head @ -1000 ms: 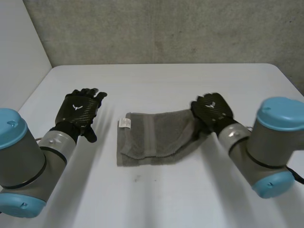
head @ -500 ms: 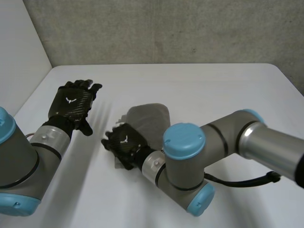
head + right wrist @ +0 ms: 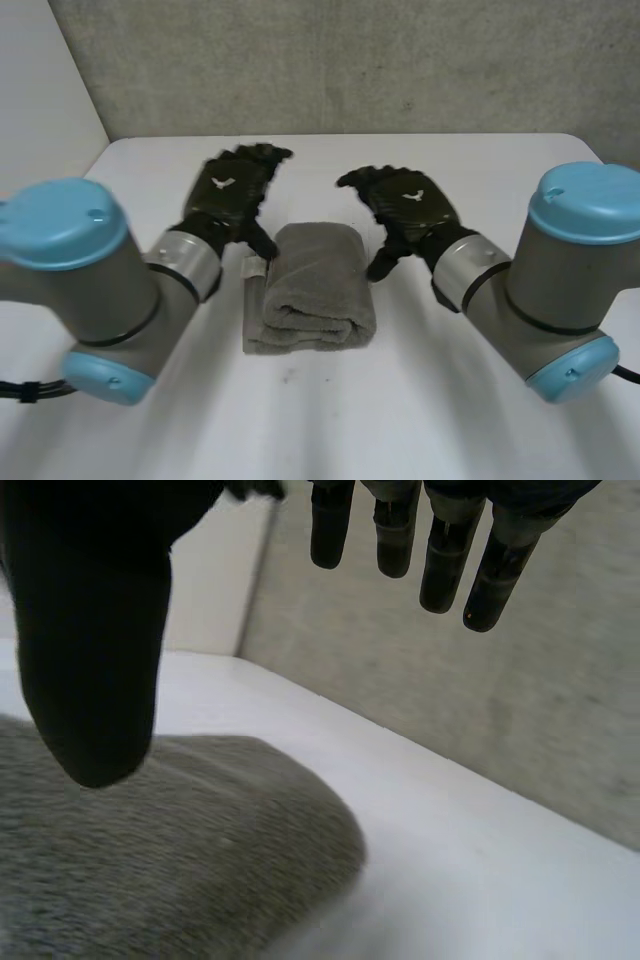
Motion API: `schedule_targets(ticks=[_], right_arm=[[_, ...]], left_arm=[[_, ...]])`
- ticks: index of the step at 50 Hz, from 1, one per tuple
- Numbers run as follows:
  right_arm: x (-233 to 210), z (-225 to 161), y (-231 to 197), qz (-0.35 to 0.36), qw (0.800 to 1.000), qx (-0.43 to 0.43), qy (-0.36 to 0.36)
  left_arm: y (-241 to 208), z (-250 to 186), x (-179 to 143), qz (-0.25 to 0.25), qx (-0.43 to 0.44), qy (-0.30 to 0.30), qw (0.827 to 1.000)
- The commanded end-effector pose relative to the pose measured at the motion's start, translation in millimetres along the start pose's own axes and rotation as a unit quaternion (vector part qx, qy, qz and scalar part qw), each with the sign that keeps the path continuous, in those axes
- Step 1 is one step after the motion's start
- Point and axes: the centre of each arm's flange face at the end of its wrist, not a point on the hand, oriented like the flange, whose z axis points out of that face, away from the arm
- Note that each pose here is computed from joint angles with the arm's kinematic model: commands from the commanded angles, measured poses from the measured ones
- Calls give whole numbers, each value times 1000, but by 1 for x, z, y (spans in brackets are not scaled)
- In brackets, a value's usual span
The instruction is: Fold the towel.
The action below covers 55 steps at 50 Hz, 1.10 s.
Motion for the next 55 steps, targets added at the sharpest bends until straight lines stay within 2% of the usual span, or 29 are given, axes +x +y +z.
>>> schedule_targets(ticks=[1,10,16,20,26,31,37,38,39,40,41,42,43,44,45,46,47,49,55], right_arm=[[16,5,14,40,998,-31,39],[13,28,38,53,994,-88,25],[-15,37,55,57,990,-127,-31],[-21,40,67,58,987,-143,-44],[-21,46,85,56,985,-160,-44],[-20,46,80,41,986,-154,-44],[-15,38,25,26,995,-93,-37],[-15,34,6,21,997,-70,-37],[-15,33,6,21,997,-70,-37],[-14,27,-16,17,998,-43,-36],[-13,19,-37,12,999,-17,-30],[-13,19,-37,12,999,-17,-30],[-6,12,-59,5,1000,14,-15],[-6,12,-60,5,1000,14,-15],[5,5,-78,1,999,42,8],[17,-4,-97,-6,997,72,35],[17,-4,-97,-6,997,72,36],[32,-23,-128,-16,989,124,82],[50,-49,-155,-31,979,150,138]], left_arm=[[50,16,14,-15,-73,17,997],[78,14,6,-15,-118,-4,993],[91,0,-20,-5,-168,-70,983],[97,-12,-32,27,-192,-103,976],[105,-28,-34,61,-220,-101,968],[95,-34,-29,66,-210,-95,971],[59,-32,-21,67,-156,-88,982],[43,-32,-17,68,-131,-84,985],[25,-31,-12,69,-102,-80,989],[25,-31,-12,69,-102,-80,989],[5,-30,-9,69,-71,-78,992],[-15,-30,-8,67,-41,-78,994],[-15,-30,-8,67,-40,-78,994],[-37,-31,-8,66,-7,-81,994],[-59,-33,-8,65,24,-82,994],[-59,-33,-8,65,25,-82,994],[-80,-35,-10,63,54,-87,993],[-98,-38,-11,62,81,-91,991],[-142,-49,-19,62,128,-107,984]])
